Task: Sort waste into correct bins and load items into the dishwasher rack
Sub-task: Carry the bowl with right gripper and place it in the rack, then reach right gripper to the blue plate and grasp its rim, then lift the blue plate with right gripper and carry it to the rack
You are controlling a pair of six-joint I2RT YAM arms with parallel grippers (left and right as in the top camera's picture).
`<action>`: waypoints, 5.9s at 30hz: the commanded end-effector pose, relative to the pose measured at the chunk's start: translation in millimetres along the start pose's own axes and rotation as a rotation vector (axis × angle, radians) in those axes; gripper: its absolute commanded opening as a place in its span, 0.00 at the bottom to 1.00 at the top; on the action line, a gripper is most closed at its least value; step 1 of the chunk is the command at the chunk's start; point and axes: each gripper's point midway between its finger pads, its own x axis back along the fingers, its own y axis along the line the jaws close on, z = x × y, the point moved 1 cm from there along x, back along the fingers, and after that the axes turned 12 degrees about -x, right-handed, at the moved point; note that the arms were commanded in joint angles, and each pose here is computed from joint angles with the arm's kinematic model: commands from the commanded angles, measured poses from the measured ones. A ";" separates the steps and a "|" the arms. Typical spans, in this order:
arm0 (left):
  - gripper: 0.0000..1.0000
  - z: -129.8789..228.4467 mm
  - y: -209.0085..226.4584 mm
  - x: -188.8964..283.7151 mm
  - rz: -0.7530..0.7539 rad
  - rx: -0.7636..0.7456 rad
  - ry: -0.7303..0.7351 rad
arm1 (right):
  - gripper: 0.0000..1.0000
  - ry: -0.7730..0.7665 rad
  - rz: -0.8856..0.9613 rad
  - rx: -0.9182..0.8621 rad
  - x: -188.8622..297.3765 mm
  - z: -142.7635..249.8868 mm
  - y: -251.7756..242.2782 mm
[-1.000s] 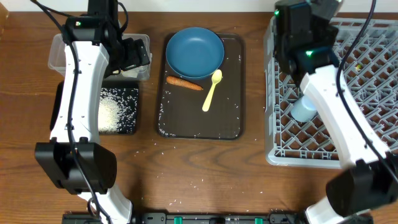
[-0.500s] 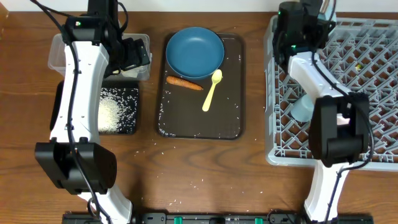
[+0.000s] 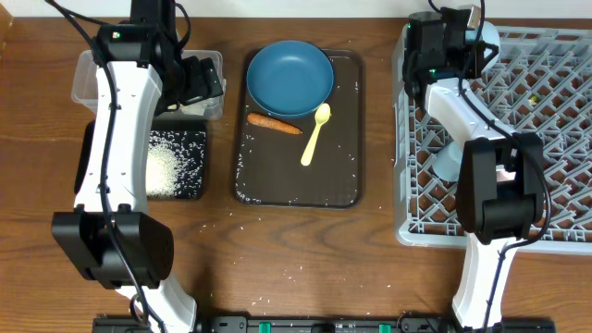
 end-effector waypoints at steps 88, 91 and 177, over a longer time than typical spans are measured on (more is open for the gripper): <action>0.97 -4.0 -0.5 11.4 0.002 0.004 -0.034 | 0.01 0.774 -1.152 -0.310 252.9 124.5 192.6; 0.97 -4.0 -0.5 11.4 0.002 0.004 -0.034 | 0.01 0.763 -1.154 -0.338 246.3 114.9 190.3; 0.98 -4.0 -0.5 11.4 0.002 0.004 -0.034 | 0.04 -0.037 -0.187 0.680 -126.5 -37.3 -123.7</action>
